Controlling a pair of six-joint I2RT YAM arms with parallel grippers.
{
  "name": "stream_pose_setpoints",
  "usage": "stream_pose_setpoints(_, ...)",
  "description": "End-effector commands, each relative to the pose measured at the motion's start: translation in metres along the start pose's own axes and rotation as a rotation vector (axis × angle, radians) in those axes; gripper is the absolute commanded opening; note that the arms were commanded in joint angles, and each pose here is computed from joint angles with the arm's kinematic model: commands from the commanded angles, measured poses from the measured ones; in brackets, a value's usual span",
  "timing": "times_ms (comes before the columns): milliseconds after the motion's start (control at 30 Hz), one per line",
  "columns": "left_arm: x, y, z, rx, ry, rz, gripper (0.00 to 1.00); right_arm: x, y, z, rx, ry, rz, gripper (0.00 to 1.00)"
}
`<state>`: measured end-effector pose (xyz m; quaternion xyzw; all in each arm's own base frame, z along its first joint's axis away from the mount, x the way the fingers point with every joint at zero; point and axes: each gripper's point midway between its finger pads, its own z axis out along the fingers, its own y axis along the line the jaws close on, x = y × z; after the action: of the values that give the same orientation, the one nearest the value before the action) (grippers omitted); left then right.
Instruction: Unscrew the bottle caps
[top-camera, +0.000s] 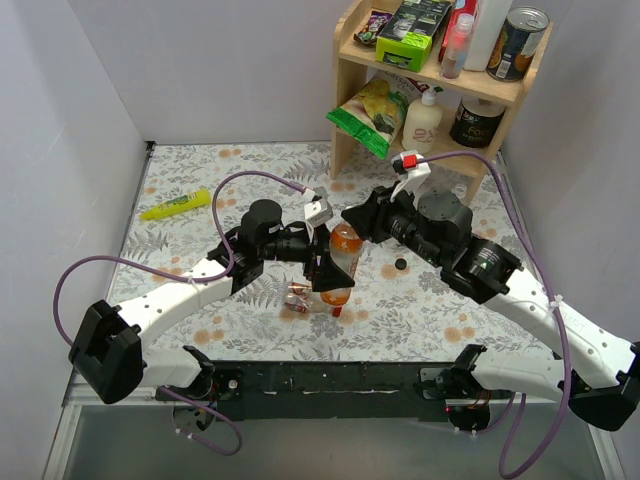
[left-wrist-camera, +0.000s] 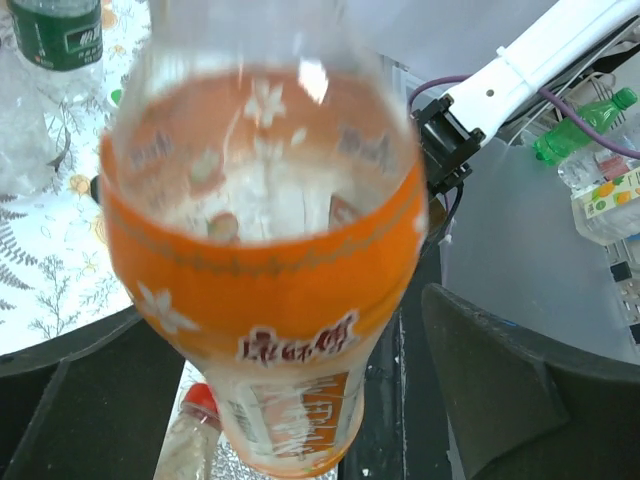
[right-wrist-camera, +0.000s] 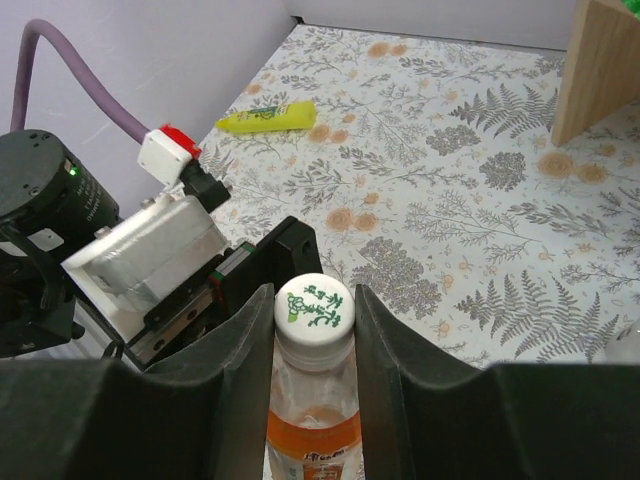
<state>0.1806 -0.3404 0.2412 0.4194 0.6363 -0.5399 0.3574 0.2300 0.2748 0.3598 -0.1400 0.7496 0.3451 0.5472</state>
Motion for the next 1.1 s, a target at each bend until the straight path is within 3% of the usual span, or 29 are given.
stream_pose_setpoints(0, -0.016, -0.010, 0.002, 0.039, -0.055, 0.013, 0.95, -0.020, 0.010, -0.004, -0.057, -0.125, 0.086, 0.01)
stream_pose_setpoints(100, -0.015, -0.014, 0.004, 0.074, -0.055, -0.021, 0.88, -0.025, 0.011, -0.007, -0.065, -0.157, 0.113, 0.01)
stream_pose_setpoints(133, -0.013, -0.015, 0.005, 0.085, -0.053, -0.029, 0.75, -0.023, 0.010, -0.007, -0.065, -0.157, 0.113, 0.01)
stream_pose_setpoints(233, -0.014, -0.013, 0.006, 0.076, -0.058, -0.043, 0.59, -0.023, 0.008, -0.009, -0.060, -0.164, 0.117, 0.01)
stream_pose_setpoints(467, -0.015, -0.025, 0.004, 0.142, -0.067, -0.047, 0.39, -0.022, 0.011, -0.012, -0.127, -0.167, 0.097, 0.01)
stream_pose_setpoints(633, -0.016, -0.045, -0.004, 0.262, -0.052, -0.014, 0.34, -0.026, 0.016, -0.023, -0.282, -0.184, -0.002, 0.01)
stream_pose_setpoints(833, -0.016, -0.077, -0.021, 0.450, -0.023, 0.055, 0.34, -0.016, 0.051, -0.050, -0.598, -0.162, -0.183, 0.01)
stream_pose_setpoints(1067, -0.012, -0.091, -0.031, 0.541, 0.017, 0.072, 0.33, 0.007, 0.082, -0.077, -0.917, -0.119, -0.308, 0.01)
